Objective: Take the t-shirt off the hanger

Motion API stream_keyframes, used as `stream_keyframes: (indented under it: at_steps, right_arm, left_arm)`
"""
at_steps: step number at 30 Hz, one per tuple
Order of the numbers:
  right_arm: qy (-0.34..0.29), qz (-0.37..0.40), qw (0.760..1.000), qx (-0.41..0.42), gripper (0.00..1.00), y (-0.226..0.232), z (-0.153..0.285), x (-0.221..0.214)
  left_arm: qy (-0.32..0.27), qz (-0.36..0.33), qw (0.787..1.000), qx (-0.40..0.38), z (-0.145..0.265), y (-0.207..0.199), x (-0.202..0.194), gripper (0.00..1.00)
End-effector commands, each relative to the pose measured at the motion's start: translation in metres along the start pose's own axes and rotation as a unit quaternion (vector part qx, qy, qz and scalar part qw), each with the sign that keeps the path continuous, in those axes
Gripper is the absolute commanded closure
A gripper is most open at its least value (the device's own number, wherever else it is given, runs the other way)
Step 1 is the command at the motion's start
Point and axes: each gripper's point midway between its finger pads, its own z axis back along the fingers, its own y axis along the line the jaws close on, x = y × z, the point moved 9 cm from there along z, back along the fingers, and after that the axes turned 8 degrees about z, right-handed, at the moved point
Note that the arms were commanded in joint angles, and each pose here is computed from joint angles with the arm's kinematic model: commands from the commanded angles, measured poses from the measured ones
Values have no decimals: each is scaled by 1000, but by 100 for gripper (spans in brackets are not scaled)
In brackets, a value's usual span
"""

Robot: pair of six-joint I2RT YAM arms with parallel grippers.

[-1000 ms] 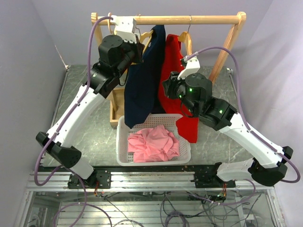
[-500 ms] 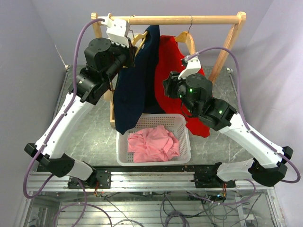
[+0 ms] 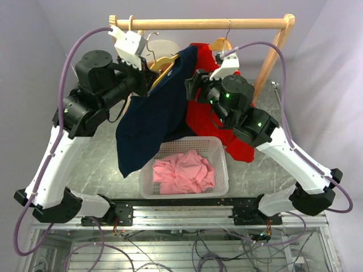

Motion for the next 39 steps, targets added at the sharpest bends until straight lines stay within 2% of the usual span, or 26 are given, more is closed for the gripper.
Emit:
stream_keyframes:
  at_steps: [1,3,5,16,31,39]
  right_arm:
    - [-31,-13,999,13,41,10,-11,20]
    - [-34,-19,999,21,39,14,-16,23]
    - [-37,-27,998,30,31,17,-17,24]
    - [-55,-70,994,58,28,21,-10,27]
    - [-30,-60,997,44,29,31,-32,5]
    - [-11,-50,998,24,37,29,-36,-7]
  left_arm:
    - [-29,4,999,-46,38,-14,23,93]
    - [-27,3,999,-42,43,-13,22,93]
    - [-23,1,999,-38,44,-12,20,93]
    - [2,-2,999,-33,41,-9,9,93]
    - [12,0,999,-47,42,-11,1,93]
    - [-2,5,999,-44,45,-10,2,93]
